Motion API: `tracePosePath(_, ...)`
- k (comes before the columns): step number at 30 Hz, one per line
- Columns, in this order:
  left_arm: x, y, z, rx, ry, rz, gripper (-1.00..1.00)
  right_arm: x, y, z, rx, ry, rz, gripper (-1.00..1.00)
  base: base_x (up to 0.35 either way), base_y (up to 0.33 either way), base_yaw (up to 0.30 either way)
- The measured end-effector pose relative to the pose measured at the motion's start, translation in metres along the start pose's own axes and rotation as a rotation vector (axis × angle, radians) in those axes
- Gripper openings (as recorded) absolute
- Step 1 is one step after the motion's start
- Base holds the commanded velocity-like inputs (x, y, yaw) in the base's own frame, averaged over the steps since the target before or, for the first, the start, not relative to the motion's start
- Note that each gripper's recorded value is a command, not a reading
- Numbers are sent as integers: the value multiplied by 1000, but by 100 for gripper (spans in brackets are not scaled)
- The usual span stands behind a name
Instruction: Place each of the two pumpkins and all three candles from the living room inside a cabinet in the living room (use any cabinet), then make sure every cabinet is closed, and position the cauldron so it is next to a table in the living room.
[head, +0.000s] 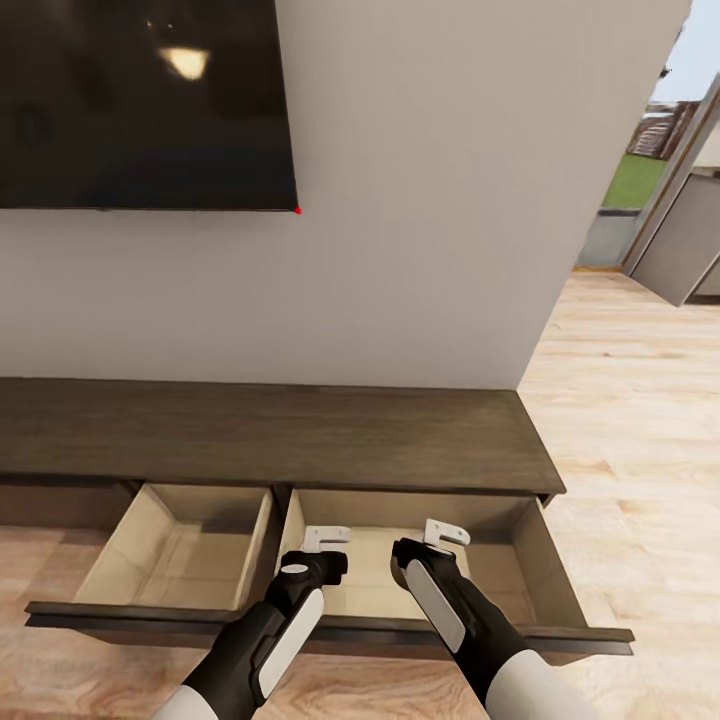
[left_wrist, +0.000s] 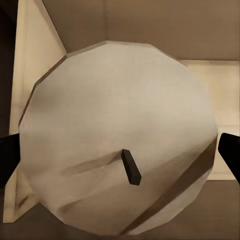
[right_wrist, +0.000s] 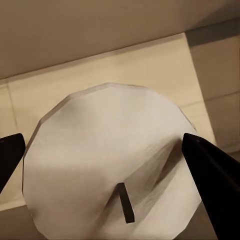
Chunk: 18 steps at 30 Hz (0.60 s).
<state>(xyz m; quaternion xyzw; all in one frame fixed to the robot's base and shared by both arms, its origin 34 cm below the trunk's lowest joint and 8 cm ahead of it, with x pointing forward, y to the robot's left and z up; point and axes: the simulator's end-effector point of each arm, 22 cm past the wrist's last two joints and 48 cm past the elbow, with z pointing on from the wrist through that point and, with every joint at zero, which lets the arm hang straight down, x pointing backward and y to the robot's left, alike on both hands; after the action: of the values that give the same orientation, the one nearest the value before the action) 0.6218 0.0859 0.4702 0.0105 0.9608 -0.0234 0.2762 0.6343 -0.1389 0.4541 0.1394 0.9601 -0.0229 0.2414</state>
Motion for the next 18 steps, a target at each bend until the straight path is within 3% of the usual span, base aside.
tracePosePath(18,24,0,27,3,-4,-2,-100,23,-3,30,0,-2,4,-100,0,0,0)
